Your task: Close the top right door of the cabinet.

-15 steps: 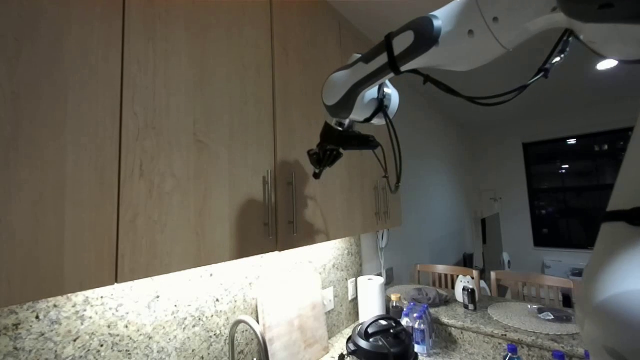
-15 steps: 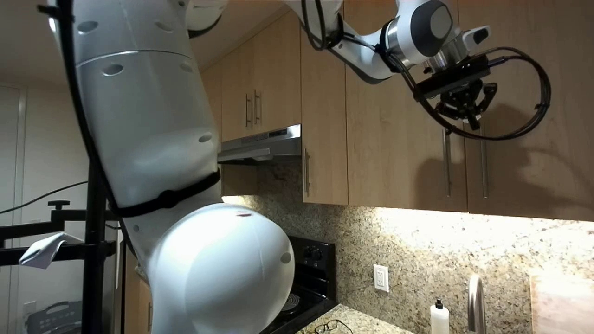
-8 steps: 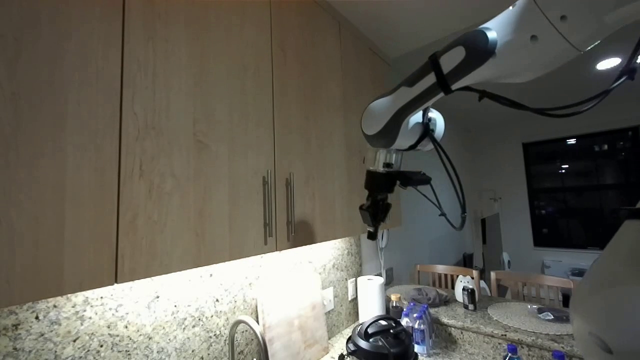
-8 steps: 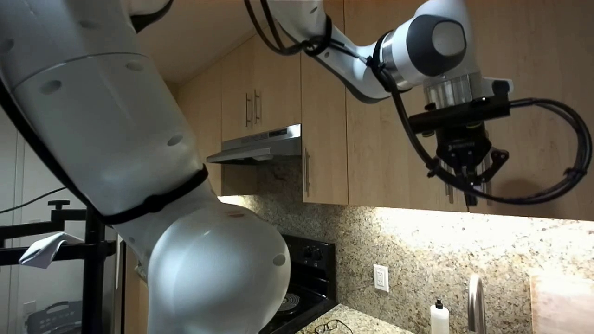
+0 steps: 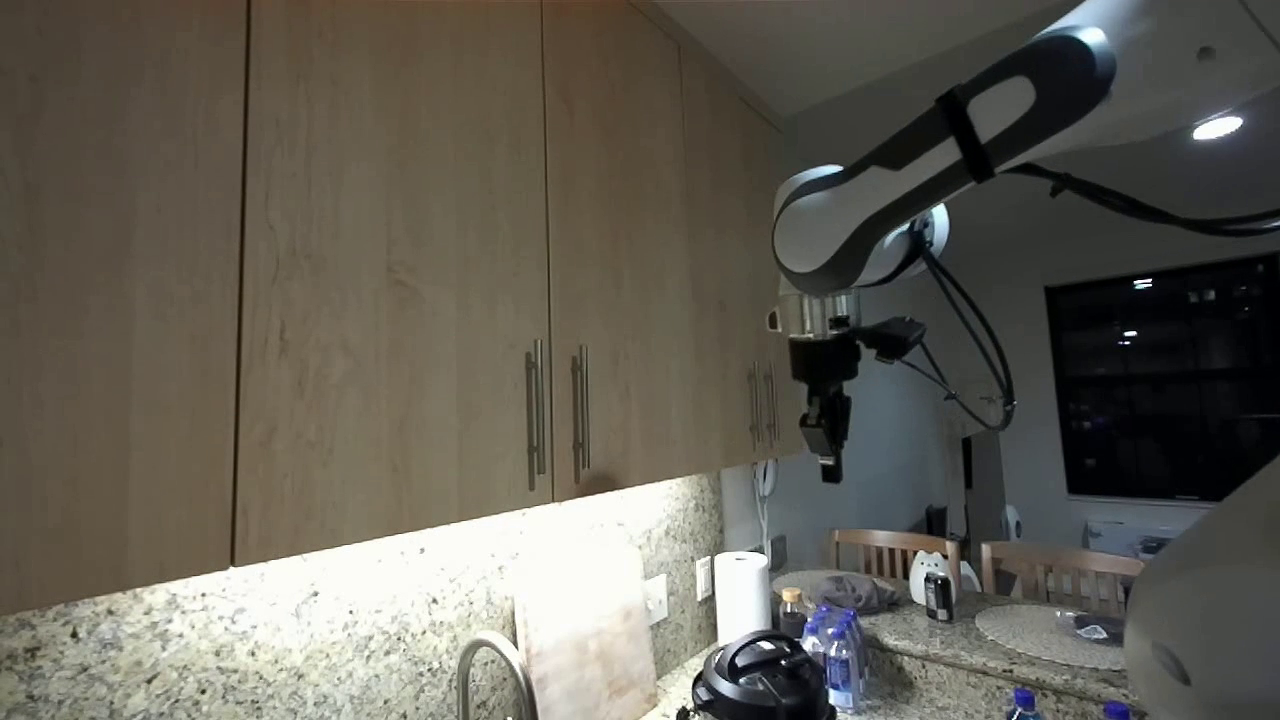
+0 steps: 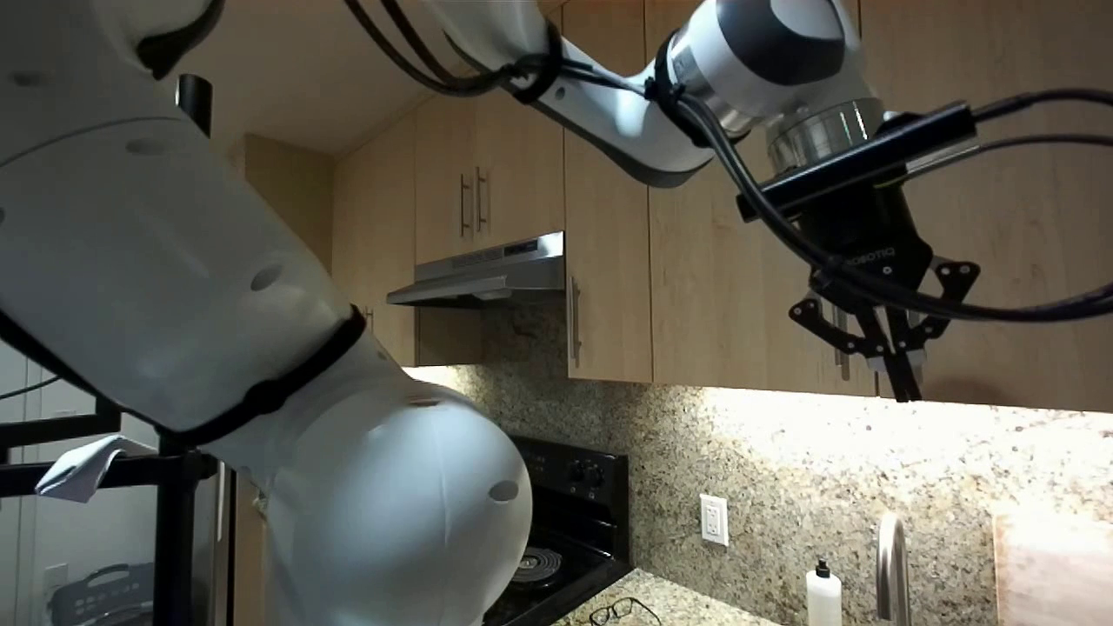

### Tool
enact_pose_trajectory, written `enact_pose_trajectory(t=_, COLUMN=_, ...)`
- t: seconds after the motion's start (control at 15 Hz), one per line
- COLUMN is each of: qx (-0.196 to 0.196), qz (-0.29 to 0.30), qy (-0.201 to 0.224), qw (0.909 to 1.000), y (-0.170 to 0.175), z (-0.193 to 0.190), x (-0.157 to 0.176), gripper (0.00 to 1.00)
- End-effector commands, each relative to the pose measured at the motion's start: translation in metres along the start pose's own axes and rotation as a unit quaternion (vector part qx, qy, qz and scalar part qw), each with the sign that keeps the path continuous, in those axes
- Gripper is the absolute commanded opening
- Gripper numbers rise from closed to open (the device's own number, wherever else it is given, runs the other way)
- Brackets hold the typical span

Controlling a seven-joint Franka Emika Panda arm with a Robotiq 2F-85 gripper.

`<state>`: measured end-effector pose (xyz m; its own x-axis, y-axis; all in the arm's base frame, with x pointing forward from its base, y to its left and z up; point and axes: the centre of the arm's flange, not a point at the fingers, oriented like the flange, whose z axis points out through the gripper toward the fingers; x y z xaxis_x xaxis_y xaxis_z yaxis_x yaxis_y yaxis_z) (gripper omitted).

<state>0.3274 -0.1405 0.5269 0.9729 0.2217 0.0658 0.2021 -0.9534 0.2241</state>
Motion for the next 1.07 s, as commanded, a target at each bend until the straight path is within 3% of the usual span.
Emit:
enact_pose_trajectory(t=0.0, qx=0.002, qz=-0.054, qy=-0.004, qw=0.9985, y=-0.018, z=-0.026, x=-0.04, gripper=0.04)
enact_pose_trajectory(t=0.4, qx=0.05, qz=-0.104, qy=-0.003, qw=0.9933, y=-0.033, z=-0.052, x=-0.069, gripper=0.04)
enact_pose_trajectory(t=0.87, qx=0.086, qz=-0.093, qy=0.059, qw=0.9901, y=-0.028, z=-0.072, x=-0.073, gripper=0.03)
enact_pose_trajectory(t=0.93, qx=0.095, qz=-0.091, qy=0.067, qw=0.9891, y=-0.025, z=-0.073, x=-0.074, gripper=0.29)
enact_pose_trajectory(t=1.0, qx=0.1, qz=-0.087, qy=0.073, qw=0.9884, y=-0.024, z=-0.074, x=-0.075, gripper=0.28)
